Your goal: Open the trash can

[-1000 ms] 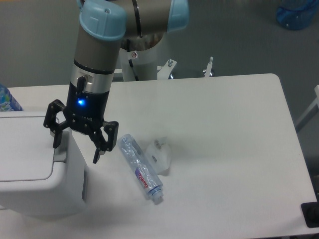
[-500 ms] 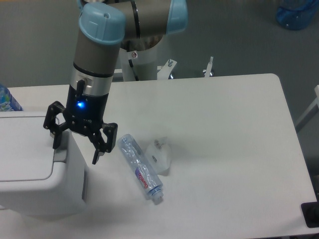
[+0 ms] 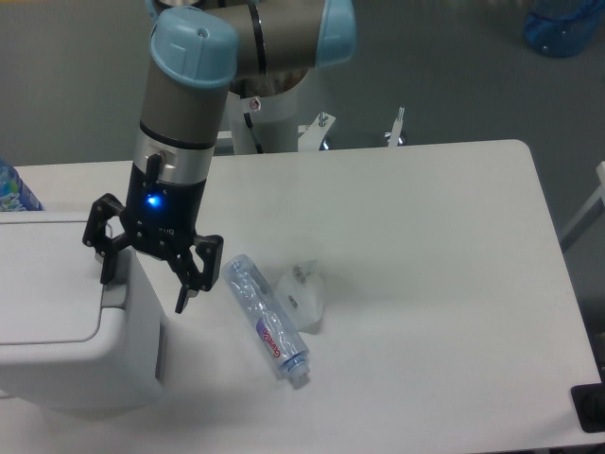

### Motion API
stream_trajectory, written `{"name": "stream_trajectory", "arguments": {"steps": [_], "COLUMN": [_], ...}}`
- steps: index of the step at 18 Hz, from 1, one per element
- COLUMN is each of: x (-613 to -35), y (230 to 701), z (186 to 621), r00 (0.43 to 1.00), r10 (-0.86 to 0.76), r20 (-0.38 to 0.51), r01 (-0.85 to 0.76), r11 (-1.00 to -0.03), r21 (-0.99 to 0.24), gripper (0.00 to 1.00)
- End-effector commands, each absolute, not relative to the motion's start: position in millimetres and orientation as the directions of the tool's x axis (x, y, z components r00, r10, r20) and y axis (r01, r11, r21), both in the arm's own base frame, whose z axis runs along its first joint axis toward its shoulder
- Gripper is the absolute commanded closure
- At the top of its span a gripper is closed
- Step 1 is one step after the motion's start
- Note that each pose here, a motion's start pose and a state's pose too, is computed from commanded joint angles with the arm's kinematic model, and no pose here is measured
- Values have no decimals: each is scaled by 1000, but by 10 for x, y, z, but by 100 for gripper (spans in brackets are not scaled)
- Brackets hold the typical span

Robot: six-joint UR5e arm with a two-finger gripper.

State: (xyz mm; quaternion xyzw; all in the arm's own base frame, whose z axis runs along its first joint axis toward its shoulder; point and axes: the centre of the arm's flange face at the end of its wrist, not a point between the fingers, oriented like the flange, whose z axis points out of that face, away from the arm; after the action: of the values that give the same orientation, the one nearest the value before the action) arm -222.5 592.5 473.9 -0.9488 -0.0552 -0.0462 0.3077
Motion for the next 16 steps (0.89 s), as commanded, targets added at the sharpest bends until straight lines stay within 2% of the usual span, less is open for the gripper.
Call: {"name": "stream_trajectory", "arguments": {"steps": [16], "x": [-2219], "y": [5948], "z": [4707], "r00": [989], "r10": [74], "r20": [125], "r01": [133], "r11": [-808], "r21": [-574], "gripper": [0]}}
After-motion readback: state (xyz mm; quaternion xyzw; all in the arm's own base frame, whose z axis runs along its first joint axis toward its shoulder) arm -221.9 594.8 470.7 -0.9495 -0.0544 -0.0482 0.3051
